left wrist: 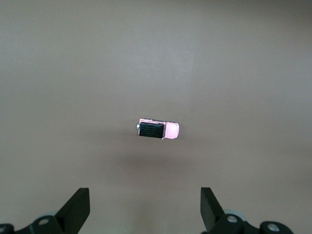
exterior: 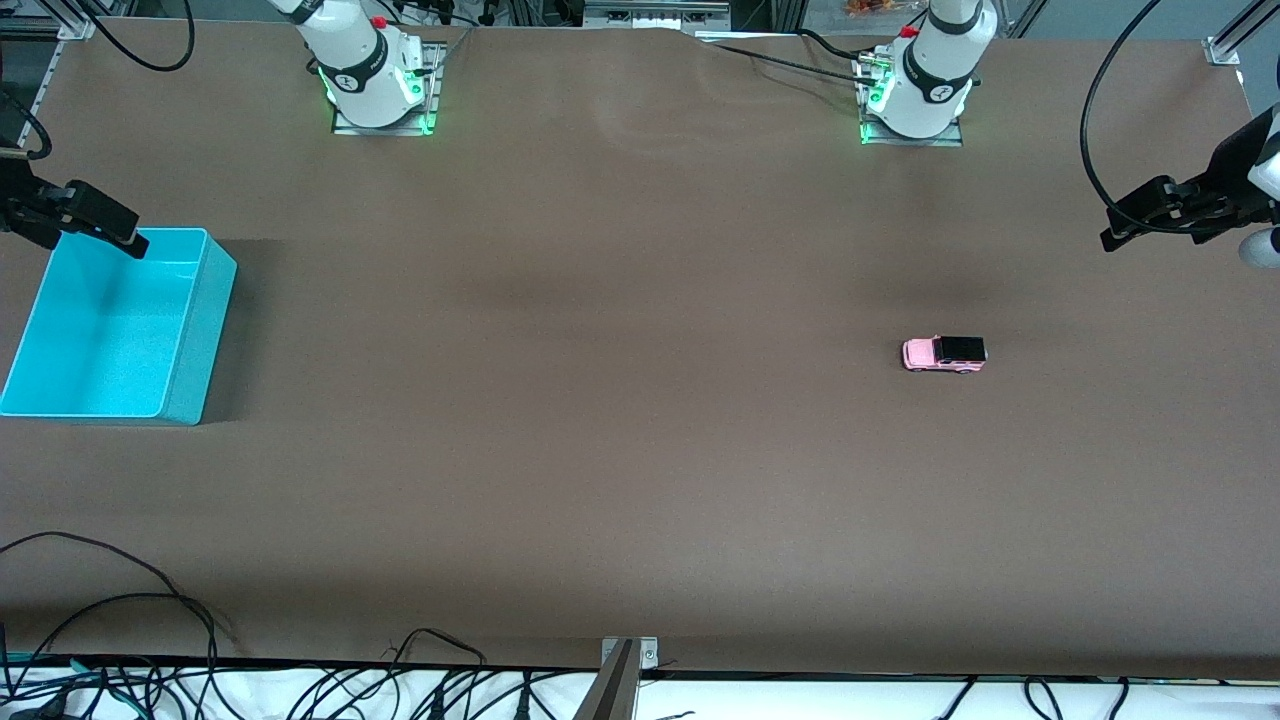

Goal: Wind and store pink jeep toy

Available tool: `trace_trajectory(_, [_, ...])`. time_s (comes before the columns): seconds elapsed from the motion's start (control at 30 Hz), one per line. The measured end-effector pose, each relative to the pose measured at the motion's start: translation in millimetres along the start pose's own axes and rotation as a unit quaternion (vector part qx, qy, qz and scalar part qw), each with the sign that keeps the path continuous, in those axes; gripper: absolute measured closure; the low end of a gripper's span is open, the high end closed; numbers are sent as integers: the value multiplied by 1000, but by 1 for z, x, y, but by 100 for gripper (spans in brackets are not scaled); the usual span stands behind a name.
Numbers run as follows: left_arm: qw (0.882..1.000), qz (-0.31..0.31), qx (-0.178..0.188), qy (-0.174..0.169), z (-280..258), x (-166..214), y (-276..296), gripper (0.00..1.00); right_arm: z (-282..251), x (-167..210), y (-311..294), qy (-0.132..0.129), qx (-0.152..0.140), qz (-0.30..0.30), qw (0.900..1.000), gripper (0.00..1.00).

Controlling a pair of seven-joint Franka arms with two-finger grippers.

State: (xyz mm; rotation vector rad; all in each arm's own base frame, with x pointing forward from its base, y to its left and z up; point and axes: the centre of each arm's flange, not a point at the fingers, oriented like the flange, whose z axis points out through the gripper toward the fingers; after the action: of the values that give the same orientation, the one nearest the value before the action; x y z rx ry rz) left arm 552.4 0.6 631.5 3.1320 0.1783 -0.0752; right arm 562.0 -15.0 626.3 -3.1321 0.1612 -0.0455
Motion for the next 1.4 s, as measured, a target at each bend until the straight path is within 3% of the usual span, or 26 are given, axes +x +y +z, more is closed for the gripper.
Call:
trace_trajectory(0.73, [1000,8,1,-5,4,-1,9,0,0,1,0,3,0,0,1000,0])
trace_trajectory(1.4, [1000,2,2,-18,98,8,3,0,0,1,0,3,0,0,1000,0])
